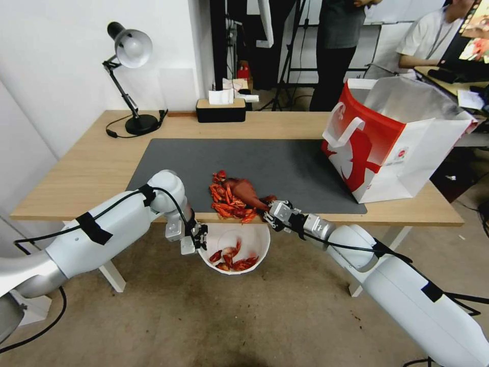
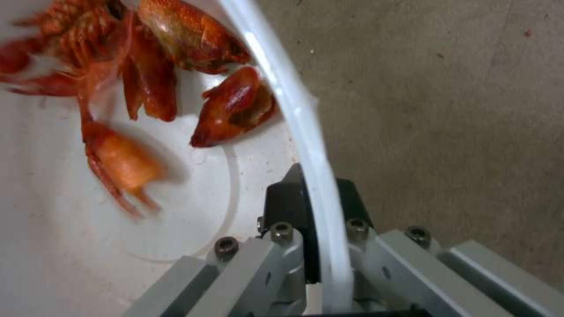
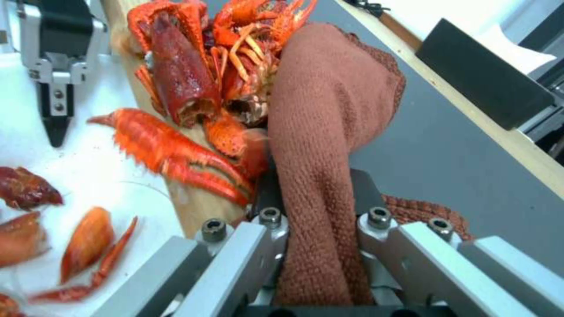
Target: Sweep shrimp from table into container with towel, then put container into takeout bag.
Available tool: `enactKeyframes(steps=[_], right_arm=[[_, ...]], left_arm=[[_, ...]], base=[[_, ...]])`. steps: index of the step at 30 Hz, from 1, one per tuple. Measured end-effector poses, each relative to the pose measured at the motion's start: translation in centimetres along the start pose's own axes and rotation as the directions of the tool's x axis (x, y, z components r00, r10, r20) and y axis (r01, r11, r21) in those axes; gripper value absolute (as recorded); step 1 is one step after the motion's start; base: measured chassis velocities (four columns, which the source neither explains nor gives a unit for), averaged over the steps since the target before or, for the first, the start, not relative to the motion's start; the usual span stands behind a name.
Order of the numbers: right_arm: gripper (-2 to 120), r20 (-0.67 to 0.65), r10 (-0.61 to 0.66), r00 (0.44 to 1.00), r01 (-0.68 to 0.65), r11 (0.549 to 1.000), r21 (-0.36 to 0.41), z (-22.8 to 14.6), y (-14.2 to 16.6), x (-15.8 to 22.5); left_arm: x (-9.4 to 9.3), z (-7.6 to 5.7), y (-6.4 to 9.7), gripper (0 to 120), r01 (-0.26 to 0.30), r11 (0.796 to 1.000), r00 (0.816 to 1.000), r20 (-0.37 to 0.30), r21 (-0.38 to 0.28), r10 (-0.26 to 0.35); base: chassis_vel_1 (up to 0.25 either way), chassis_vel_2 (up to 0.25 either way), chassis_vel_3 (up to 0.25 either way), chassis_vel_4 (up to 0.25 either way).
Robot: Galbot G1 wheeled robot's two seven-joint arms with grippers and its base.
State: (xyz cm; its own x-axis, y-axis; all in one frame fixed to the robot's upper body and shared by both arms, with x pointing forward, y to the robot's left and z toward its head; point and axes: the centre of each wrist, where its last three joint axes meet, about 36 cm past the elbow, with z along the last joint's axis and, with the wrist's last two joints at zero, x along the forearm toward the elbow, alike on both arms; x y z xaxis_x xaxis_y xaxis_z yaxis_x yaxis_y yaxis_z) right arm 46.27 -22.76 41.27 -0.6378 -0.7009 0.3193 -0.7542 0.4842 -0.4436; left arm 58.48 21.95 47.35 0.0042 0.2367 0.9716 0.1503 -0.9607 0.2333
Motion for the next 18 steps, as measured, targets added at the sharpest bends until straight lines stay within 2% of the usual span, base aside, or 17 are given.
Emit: enactKeyframes(steps=[18], right_arm=[[7, 0.001, 0.002, 1.0, -0.002, 1.0, -0.004, -0.2, 1.0, 1.0]], left_arm=[[0.3, 0.2, 0.1, 0, -0.002, 1.0, 1.0, -0.005, -0.002, 0.002]], base=[[0.0, 0.0, 0.0, 0.0]])
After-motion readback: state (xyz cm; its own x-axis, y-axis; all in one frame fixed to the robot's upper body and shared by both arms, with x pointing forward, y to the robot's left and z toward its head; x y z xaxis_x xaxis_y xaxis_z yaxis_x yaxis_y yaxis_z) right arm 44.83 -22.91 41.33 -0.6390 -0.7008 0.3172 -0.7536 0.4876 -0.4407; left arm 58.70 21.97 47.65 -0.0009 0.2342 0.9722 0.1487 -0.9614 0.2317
